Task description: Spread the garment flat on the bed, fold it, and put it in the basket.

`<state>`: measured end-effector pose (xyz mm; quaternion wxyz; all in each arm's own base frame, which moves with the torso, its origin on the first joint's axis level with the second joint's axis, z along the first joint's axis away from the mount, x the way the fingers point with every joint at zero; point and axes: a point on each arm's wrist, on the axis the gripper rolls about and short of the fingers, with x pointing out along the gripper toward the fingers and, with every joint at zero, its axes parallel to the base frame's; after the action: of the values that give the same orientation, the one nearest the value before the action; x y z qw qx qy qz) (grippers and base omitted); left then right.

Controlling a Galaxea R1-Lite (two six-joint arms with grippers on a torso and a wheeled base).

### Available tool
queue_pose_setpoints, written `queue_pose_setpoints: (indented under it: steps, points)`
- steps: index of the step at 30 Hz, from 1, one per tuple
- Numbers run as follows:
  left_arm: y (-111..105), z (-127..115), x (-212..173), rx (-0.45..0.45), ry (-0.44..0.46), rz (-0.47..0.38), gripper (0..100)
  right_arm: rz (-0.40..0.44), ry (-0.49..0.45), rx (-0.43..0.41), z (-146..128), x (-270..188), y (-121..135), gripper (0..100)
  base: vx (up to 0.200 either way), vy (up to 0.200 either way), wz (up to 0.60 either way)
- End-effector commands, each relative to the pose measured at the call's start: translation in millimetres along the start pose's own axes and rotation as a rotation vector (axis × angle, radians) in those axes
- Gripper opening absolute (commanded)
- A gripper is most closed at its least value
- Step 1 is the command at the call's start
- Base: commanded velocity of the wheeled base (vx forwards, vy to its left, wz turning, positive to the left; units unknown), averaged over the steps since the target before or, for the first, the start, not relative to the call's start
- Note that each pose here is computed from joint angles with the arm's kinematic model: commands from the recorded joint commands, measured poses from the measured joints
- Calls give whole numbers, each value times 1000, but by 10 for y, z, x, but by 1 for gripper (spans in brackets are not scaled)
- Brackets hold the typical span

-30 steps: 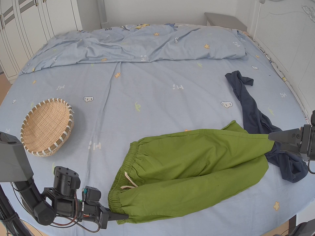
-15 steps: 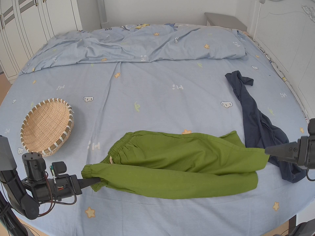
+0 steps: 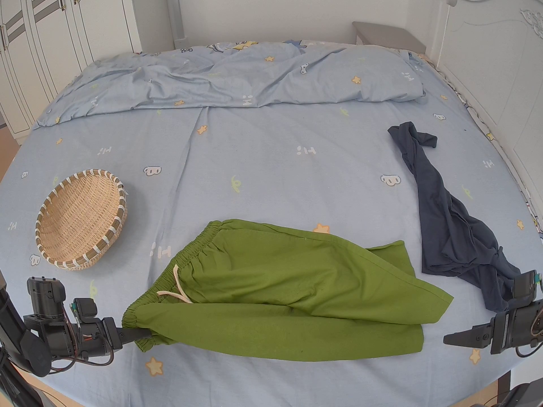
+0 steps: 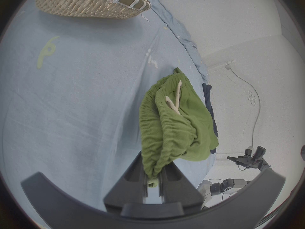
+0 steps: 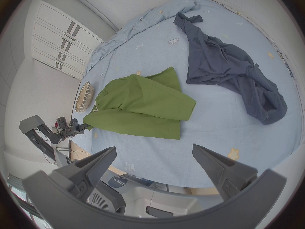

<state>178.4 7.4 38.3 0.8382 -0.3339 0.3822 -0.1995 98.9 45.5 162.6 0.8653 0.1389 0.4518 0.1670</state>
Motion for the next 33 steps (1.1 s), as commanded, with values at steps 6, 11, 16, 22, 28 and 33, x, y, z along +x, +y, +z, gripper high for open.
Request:
queue_pose_setpoints:
  steps: [6, 11, 16, 22, 28, 33]
  points:
    - [-121, -24, -136, 71, -21, -60, 0, -62, 92, 19, -211, 367, -268, 100, 0, 0, 0]
    - [-130, -9, -139, 78, -28, -63, 0, -59, 98, 79, -65, 566, -363, 100, 0, 0, 0]
    - [-153, -12, -163, 90, -38, -67, 0, -30, 134, 71, -47, 702, -416, 100, 0, 0, 0]
    - [-157, -11, -164, 93, -39, -69, 0, -20, 52, 94, 174, 947, -534, 100, 0, 0, 0]
    - [-159, -3, -162, 95, -41, -70, 0, -5, -35, 78, 294, 952, -544, 100, 0, 0, 0]
    - [-158, 1, -159, 95, -41, -70, 0, -16, -70, 89, 383, 937, -577, 100, 0, 0, 0]
